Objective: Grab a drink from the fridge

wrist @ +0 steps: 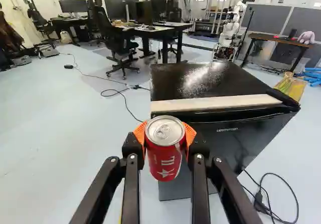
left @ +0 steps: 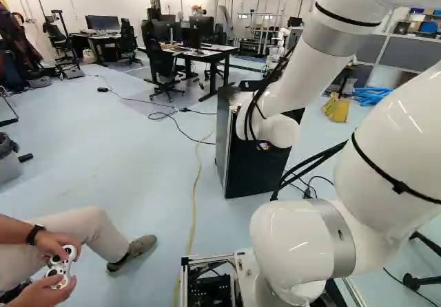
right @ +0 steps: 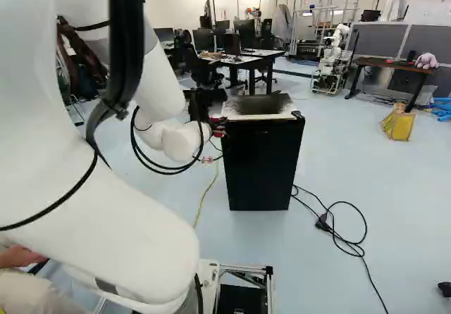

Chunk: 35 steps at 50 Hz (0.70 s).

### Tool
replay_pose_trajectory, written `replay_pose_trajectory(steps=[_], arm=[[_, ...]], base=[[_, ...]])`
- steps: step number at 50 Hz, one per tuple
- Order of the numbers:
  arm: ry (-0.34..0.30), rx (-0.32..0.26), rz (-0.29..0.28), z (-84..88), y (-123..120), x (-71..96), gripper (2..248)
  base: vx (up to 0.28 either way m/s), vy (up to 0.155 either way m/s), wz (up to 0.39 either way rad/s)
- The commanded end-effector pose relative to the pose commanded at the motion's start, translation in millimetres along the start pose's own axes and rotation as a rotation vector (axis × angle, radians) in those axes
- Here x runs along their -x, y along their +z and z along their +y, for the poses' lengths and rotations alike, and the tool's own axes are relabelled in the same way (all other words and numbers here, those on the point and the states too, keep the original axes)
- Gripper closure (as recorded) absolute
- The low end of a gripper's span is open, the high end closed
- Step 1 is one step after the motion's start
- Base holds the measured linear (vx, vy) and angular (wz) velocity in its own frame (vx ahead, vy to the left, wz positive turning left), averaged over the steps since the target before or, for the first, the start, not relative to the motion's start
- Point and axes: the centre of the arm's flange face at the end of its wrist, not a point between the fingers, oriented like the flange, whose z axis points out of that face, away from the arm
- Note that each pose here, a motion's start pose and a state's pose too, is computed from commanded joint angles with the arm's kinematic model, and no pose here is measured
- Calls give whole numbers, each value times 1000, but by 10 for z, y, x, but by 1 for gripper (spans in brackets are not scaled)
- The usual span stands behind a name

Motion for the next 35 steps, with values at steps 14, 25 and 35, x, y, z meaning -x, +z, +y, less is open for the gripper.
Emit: replay_pose_trajectory(steps=[14,25,35], arm=[[-4,-19,-9,-75,-241,187,154],[-6,-30,-14,-113,-381,302,154],[-7,-37,-18,-135,-472,379,154]], base=[[0,0,0],[0,0,0],[0,0,0]])
